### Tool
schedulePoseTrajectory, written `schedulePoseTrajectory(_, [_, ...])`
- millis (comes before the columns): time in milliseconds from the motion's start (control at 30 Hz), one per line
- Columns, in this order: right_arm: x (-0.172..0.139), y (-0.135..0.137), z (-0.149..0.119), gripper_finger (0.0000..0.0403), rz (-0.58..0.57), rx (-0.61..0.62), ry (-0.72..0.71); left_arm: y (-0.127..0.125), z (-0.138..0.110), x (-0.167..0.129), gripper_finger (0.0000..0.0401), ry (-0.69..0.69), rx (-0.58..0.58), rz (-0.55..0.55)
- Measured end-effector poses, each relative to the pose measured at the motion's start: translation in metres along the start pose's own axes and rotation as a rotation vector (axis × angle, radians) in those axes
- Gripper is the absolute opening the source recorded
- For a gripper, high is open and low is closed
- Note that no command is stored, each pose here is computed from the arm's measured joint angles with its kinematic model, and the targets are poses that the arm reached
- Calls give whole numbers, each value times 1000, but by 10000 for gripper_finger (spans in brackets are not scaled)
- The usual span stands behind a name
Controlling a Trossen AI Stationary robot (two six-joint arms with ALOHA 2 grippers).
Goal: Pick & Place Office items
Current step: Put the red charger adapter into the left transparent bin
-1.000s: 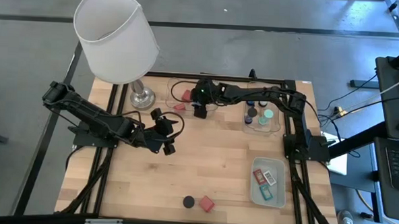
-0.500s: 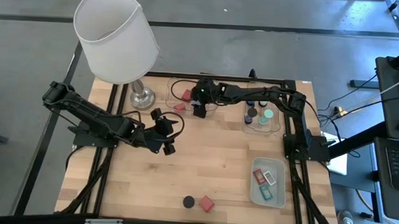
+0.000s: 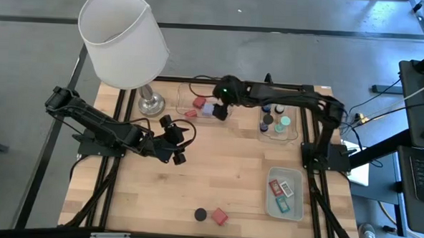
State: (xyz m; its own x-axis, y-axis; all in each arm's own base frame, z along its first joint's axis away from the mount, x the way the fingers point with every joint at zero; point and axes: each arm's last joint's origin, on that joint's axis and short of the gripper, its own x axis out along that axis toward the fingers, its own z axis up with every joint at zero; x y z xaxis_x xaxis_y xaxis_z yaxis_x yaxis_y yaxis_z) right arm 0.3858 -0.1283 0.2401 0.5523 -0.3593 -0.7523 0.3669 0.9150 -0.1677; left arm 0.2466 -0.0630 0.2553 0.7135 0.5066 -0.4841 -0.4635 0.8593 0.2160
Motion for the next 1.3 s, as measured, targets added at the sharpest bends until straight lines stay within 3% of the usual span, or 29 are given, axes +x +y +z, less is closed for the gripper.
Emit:
schedulePoseTrajectory(200, [-54, 22, -6, 313, 101, 63, 67, 0, 0, 0, 191, 2, 1, -2])
schedulePoseTrajectory(433, [-91, 92, -27, 302, 220, -21, 131, -3, -1, 0, 191, 37, 4, -103])
schedulePoseTrajectory(600, [-113, 141, -45, 297, 207, -40, 148, -6, -1, -1, 191, 51, 73, -198])
schedulePoseTrajectory(1000, [-157, 226, -98, 297, 202, 215, 91, -7, 0, -1, 191, 51, -11, -217])
schedulePoseTrajectory(1300, [-153, 278, -133, 320, 410, 327, 0, -7, 0, -1, 192, 52, -31, -208])
